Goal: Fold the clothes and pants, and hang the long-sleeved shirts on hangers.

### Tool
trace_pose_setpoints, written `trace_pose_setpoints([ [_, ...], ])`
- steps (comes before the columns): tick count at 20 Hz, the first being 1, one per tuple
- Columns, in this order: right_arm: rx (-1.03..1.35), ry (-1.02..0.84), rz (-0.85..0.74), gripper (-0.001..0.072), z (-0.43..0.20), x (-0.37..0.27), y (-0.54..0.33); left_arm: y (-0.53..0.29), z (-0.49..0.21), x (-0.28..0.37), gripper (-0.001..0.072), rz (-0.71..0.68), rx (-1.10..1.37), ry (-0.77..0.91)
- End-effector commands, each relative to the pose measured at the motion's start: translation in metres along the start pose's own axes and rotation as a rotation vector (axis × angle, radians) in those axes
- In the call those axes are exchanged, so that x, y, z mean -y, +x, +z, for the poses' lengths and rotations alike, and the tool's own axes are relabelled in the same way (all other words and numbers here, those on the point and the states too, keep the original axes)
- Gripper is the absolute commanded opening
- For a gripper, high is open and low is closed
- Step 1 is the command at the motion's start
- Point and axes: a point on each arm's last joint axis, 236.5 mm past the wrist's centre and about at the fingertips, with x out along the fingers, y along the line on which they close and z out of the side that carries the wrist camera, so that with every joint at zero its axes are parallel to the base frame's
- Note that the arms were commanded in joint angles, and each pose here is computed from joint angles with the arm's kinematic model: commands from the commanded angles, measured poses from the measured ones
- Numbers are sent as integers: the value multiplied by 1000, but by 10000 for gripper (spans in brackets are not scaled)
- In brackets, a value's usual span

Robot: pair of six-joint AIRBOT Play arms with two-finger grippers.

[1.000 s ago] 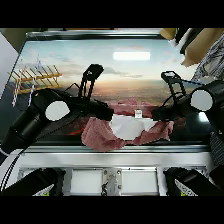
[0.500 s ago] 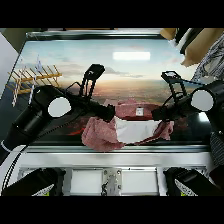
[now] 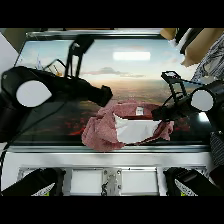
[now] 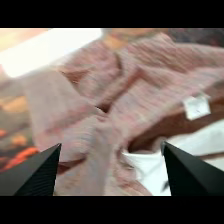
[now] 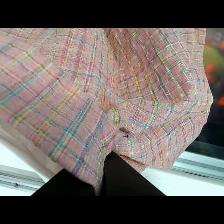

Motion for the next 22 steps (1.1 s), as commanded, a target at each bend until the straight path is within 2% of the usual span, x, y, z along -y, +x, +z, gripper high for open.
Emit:
trace_pose_setpoints([
  [1, 0, -1, 1, 24, 0, 0, 0, -20, 14, -74, 683, 179, 25, -69],
  [6, 0, -1, 1, 24, 0, 0, 0, -37, -4, -243, 683, 542, -36, -280],
  [10, 0, -1, 1, 24, 0, 0, 0, -22, -50, -354, 682, 712, -183, -396],
  [14, 0, -1, 1, 24, 0, 0, 0, -10, -111, -441, 682, 835, -332, -440],
  [19, 0, -1, 1, 24, 0, 0, 0, 21, -152, -503, 682, 862, -228, -430],
  [22, 0, -1, 1, 24, 0, 0, 0, 41, -173, -523, 682, 865, -280, -425],
])
